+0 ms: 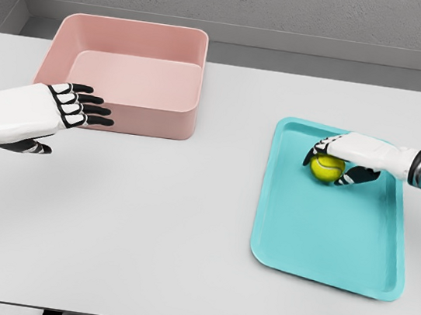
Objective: Put the tennis from the blue tray into the pink basket with both arms
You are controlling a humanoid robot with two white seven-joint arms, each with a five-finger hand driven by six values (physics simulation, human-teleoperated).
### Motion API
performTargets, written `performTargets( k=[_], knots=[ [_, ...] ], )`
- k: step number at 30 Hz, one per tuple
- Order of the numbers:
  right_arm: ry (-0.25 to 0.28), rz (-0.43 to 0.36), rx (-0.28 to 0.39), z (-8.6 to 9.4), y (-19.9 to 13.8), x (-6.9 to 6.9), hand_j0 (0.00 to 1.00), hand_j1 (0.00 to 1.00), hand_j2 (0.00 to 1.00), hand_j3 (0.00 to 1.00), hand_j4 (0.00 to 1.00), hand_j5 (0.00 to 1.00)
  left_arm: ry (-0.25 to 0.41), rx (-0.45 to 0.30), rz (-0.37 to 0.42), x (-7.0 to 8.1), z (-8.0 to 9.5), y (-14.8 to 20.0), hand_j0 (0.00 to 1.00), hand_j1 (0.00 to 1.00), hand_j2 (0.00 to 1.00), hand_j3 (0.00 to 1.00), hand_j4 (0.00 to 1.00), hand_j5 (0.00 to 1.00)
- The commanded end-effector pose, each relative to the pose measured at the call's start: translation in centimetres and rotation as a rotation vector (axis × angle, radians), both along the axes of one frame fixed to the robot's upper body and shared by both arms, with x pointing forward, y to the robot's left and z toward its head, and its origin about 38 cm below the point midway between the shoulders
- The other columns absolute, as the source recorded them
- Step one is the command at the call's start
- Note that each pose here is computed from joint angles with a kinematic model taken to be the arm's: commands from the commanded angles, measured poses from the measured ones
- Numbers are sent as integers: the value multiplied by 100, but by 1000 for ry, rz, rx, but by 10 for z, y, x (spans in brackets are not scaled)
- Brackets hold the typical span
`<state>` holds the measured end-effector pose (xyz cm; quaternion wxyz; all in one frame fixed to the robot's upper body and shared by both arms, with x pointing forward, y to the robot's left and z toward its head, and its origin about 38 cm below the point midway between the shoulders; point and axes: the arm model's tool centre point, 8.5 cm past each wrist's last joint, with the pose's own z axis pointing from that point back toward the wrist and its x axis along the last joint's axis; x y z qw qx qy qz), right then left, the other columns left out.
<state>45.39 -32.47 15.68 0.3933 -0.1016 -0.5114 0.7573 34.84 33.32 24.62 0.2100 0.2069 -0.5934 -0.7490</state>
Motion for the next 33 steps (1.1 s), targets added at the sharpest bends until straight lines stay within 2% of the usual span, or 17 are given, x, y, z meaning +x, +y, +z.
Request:
performTargets(
  k=[1, 4, 6, 9, 12, 16, 19, 26, 31, 33],
  knots=[
    [-2, -3, 11, 2, 0, 0, 60, 60, 60, 60, 60, 60, 2, -5, 1, 0, 1, 0, 100, 100, 100, 100, 100, 100],
    [-6, 2, 15, 4, 2, 0, 56, 56, 56, 56, 56, 56, 3, -5, 2, 0, 0, 0, 100, 100, 100, 100, 100, 100],
    [-26, 22, 16, 12, 6, -1, 55, 55, 55, 55, 55, 55, 2, -8, 1, 0, 1, 0, 100, 100, 100, 100, 100, 100],
    [-43, 7, 19, 19, 0, 0, 51, 51, 51, 51, 51, 51, 1, -5, 1, 0, 0, 0, 100, 100, 100, 100, 100, 100],
    [-94, 25, 15, 40, -2, -4, 50, 50, 50, 50, 50, 50, 3, -5, 1, 0, 0, 0, 100, 100, 100, 100, 100, 100],
    [-135, 82, -5, 55, 7, -15, 49, 49, 49, 49, 49, 49, 3, -5, 2, 0, 0, 0, 100, 100, 100, 100, 100, 100],
    [-151, 120, -12, 60, 14, -24, 46, 46, 46, 46, 46, 46, 3, -7, 2, 0, 1, 1, 100, 100, 100, 100, 100, 100],
    [-225, 267, -14, 79, 55, -48, 46, 46, 46, 46, 46, 46, 3, -5, 1, 0, 0, 0, 100, 100, 100, 100, 100, 100],
    [-264, 333, -9, 86, 77, -58, 46, 46, 46, 46, 46, 46, 1, -4, 1, 0, 0, 0, 100, 100, 100, 100, 100, 100],
    [-274, 358, 5, 81, 93, -59, 46, 46, 46, 46, 46, 46, 3, -2, 1, 0, -1, 0, 100, 100, 100, 100, 100, 100]
  ],
)
